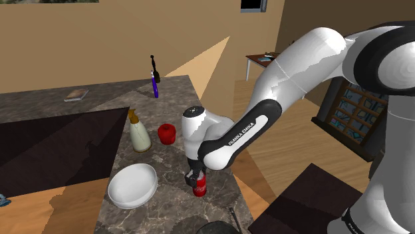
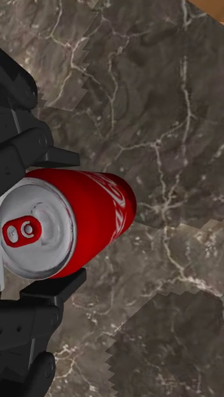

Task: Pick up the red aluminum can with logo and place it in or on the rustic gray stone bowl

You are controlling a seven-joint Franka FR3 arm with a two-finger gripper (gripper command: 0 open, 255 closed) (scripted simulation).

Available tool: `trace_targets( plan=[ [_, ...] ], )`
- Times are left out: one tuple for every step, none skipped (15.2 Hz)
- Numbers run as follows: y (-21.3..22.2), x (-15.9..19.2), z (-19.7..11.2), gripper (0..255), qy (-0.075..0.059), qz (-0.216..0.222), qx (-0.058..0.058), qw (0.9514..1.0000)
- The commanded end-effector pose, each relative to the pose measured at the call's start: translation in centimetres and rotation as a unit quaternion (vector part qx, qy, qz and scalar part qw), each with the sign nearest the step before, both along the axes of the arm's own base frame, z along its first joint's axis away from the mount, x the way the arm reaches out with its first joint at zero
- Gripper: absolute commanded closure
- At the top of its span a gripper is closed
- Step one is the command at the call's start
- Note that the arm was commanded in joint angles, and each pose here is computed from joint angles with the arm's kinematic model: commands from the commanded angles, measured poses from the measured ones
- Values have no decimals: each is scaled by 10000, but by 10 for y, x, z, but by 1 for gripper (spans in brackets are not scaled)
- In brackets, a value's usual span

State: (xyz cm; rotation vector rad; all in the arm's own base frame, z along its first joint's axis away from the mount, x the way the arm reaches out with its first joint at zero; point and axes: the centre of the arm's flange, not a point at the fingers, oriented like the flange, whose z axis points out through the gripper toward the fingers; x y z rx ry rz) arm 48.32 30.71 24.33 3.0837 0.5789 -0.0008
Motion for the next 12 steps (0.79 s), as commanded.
trace_targets(
  plan=[
    [-1, -1, 9, 255, 3, 2, -1, 10000],
    [-1, -1, 14, 255, 3, 2, -1, 10000],
    [-1, -1, 20, 255, 3, 2, -1, 10000],
    [-1, -1, 25, 255, 3, 2, -1, 10000],
    [-1, -1, 30, 255, 3, 2, -1, 10000],
    [-1, -1, 36, 255, 3, 2, -1, 10000],
    [-1, -1, 41, 255, 3, 2, -1, 10000],
    [-1, -1, 46, 255, 3, 2, -1, 10000],
    [-1, -1, 51, 255, 3, 2, -1, 10000],
    [-1, -1, 57, 255, 3, 2, -1, 10000],
    [-1, -1, 62, 255, 3, 2, -1, 10000],
    [-1, -1, 67, 255, 3, 2, -1, 10000]
  ],
)
